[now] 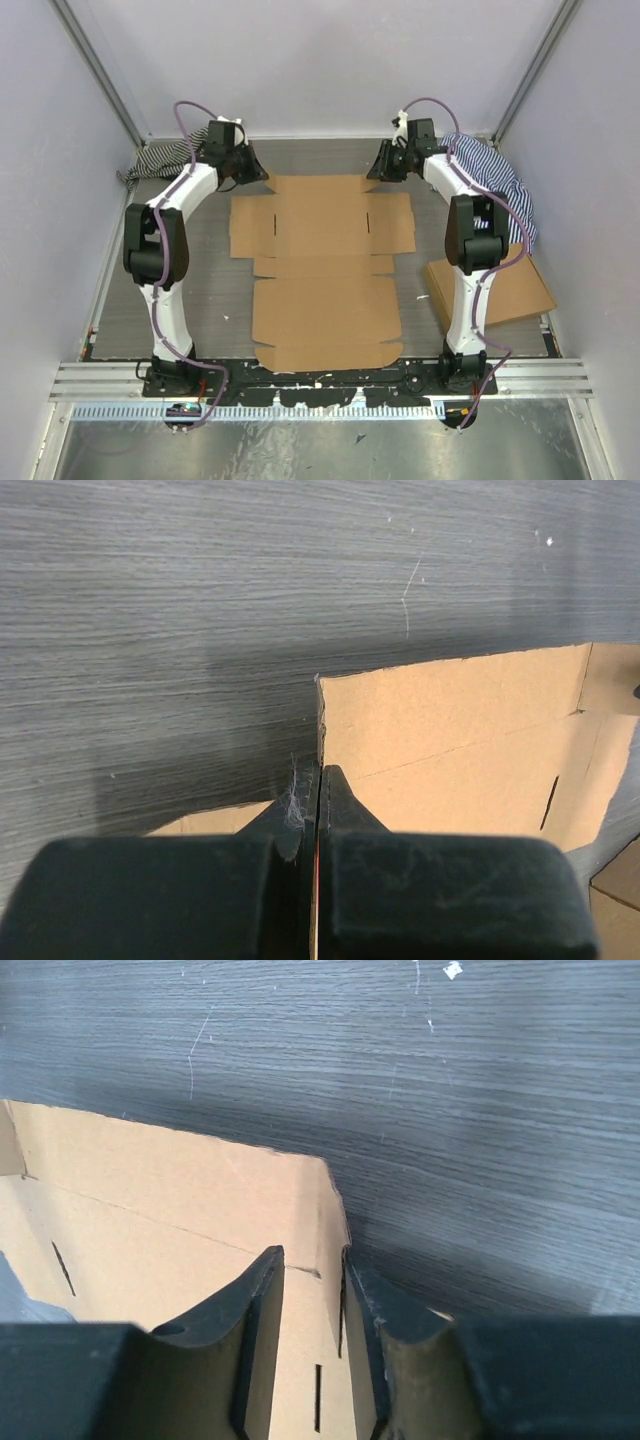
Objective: Fold the paper box
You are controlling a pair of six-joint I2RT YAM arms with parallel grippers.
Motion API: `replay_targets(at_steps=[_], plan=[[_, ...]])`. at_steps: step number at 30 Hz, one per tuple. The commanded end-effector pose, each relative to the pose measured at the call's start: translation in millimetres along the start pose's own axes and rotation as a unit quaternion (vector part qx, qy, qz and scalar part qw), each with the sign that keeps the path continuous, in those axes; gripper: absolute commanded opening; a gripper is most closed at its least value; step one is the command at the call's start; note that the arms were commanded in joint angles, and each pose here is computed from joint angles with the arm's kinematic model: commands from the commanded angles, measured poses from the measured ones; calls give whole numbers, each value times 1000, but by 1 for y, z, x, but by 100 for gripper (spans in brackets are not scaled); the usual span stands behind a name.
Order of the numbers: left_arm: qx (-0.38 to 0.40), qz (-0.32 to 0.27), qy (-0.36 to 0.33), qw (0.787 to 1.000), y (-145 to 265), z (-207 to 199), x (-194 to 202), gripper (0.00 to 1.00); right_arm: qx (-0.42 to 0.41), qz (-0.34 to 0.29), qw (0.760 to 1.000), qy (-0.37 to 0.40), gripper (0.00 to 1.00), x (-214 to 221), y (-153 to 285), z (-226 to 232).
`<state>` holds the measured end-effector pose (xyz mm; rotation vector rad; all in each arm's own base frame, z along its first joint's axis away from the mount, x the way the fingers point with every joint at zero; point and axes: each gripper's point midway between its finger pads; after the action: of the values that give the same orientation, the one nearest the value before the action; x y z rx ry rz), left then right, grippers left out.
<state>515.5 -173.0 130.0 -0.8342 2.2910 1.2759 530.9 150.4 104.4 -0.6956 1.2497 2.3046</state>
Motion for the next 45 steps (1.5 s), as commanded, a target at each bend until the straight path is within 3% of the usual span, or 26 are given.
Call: replay_targets(at_steps=[1,6,12,14,20,27,30,45], plan=[[7,17,4,1000,-5,-8,-2,0,-10,-14,1000,17,34,-17,-5,21],[8,32,6,999,-16,-6,3,0,-10,-8,1000,25,35,-13,-19,30],[1,55,17,998,-31,1,12,1,-8,3,1000,16,54,-8,-36,28],[-2,67,21,998,-36,3,15,3,-7,7,1000,11,56,-6,-41,26],[0,76,30,997,-43,4,18,10,-6,14,1000,5,58,0,-51,21],[12,72,34,997,-40,-4,11,31,-5,29,1000,0,59,11,-60,18],[13,69,33,997,-37,-7,8,35,0,29,1000,5,59,13,-61,21],[54,84,65,993,-54,-20,17,34,20,10,1000,20,59,3,-48,32]])
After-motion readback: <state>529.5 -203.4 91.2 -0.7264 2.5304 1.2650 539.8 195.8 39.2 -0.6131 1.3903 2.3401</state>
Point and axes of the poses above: each gripper's point midway between its finger pads, its own y axis back along the fingers, its own z axis along the line the jaws close on, x = y × z, and after that the axes turned 2 degrees about y, right-handed
